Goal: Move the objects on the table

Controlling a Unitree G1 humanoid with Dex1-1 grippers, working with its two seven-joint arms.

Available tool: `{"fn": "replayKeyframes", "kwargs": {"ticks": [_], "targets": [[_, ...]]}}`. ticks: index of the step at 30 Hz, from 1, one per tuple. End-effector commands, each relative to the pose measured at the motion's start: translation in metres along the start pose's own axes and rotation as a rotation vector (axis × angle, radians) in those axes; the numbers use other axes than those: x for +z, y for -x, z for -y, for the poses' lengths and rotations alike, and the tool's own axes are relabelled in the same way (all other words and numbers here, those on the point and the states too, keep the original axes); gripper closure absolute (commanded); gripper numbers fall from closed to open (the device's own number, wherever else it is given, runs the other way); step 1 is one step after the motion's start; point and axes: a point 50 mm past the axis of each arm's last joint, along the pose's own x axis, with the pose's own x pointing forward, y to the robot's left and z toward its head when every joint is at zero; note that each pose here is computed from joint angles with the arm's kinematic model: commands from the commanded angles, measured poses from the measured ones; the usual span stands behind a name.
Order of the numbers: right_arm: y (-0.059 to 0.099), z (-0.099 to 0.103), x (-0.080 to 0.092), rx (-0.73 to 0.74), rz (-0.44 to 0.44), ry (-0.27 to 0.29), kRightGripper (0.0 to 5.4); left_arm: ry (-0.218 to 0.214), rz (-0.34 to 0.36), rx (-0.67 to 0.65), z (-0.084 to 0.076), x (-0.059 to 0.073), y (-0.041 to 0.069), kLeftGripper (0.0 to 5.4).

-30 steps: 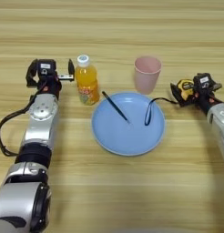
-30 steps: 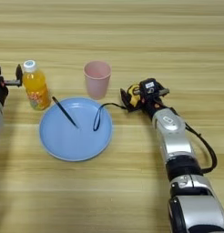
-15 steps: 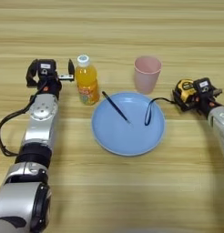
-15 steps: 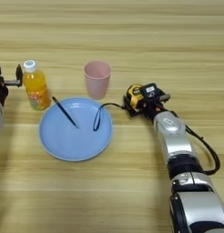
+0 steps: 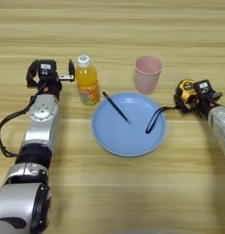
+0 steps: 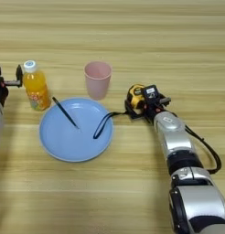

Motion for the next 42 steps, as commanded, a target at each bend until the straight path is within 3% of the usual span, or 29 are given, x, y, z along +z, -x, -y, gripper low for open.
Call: {"fn": "replayKeyframes", "kwargs": {"ticks": [1, 8, 12, 14, 18, 26, 34, 36, 42], "targets": [[-0.001, 0.003, -0.002, -0.013, -0.033, -0.016, 0.58, -0.012, 0.013, -0.014, 0.005, 0.004, -0.003, 0.0], [0.001, 0.008, -0.001, -0.032, -0.03, -0.028, 0.72, -0.011, 0.013, -0.015, 0.007, 0.005, -0.004, 0.0], [0.005, 0.021, 0.002, -0.088, -0.026, -0.015, 0.72, -0.011, 0.014, -0.015, 0.008, 0.005, -0.004, 0.0], [0.005, 0.031, 0.001, -0.132, -0.042, -0.037, 0.73, -0.011, 0.015, -0.015, 0.009, 0.005, -0.003, 0.0], [0.002, 0.039, 0.01, -0.19, -0.022, -0.007, 0.73, -0.011, 0.015, -0.015, 0.009, 0.005, -0.003, 0.0], [-0.004, 0.053, 0.065, -0.228, 0.164, -0.041, 0.73, -0.011, 0.016, -0.016, 0.009, 0.005, -0.003, 0.0], [0.001, 0.055, 0.115, -0.199, 0.329, -0.032, 0.73, -0.011, 0.016, -0.015, 0.009, 0.005, -0.003, 0.0], [-0.001, 0.047, 0.112, -0.171, 0.32, -0.036, 0.73, -0.011, 0.016, -0.015, 0.009, 0.005, -0.003, 0.0], [-0.012, 0.012, 0.075, -0.062, 0.212, -0.04, 0.73, -0.011, 0.016, -0.015, 0.008, 0.005, -0.003, 0.0]]}}
